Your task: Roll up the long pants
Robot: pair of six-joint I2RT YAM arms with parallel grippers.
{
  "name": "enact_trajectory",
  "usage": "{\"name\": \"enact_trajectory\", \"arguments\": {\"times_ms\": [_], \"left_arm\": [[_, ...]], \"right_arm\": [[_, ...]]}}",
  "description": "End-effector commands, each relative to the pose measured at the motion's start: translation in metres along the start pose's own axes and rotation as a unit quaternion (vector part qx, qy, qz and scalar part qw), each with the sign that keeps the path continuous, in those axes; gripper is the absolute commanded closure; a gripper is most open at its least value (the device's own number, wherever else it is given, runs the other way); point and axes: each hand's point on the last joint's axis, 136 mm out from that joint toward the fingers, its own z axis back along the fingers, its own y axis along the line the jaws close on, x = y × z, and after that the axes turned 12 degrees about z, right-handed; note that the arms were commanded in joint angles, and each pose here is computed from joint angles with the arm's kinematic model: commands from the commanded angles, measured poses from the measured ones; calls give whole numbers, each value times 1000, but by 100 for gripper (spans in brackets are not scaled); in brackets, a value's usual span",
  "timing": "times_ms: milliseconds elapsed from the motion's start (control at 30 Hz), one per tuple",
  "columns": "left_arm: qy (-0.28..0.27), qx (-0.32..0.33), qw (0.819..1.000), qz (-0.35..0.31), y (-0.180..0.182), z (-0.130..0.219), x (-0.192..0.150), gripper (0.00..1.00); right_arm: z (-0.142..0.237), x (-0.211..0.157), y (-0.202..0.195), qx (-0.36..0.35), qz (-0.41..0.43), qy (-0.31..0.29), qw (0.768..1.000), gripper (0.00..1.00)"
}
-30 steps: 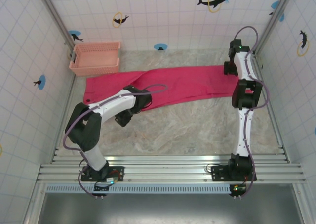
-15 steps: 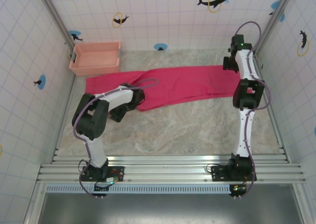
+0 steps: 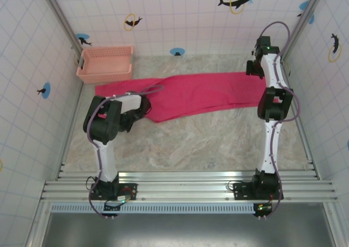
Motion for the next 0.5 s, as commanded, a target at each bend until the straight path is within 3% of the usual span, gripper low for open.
{"name": "enact_trajectory", "arguments": {"times_ms": [0, 33, 300, 467], "left_arm": [[-16, 14, 1000, 20, 13, 12, 17, 95], [-18, 18, 999, 21, 19, 16, 20, 100], [-70, 12, 996, 50, 75, 52, 35, 100], [-77, 6, 994, 79, 113, 53, 57, 100]], "right_arm": [[36, 16, -2, 2, 2, -37, 999, 48], [37, 16, -1, 3, 3, -38, 999, 48], [41, 5, -7, -5, 4, -24, 1000, 48], [47, -5, -12, -11, 7, -14, 1000, 48]]}}
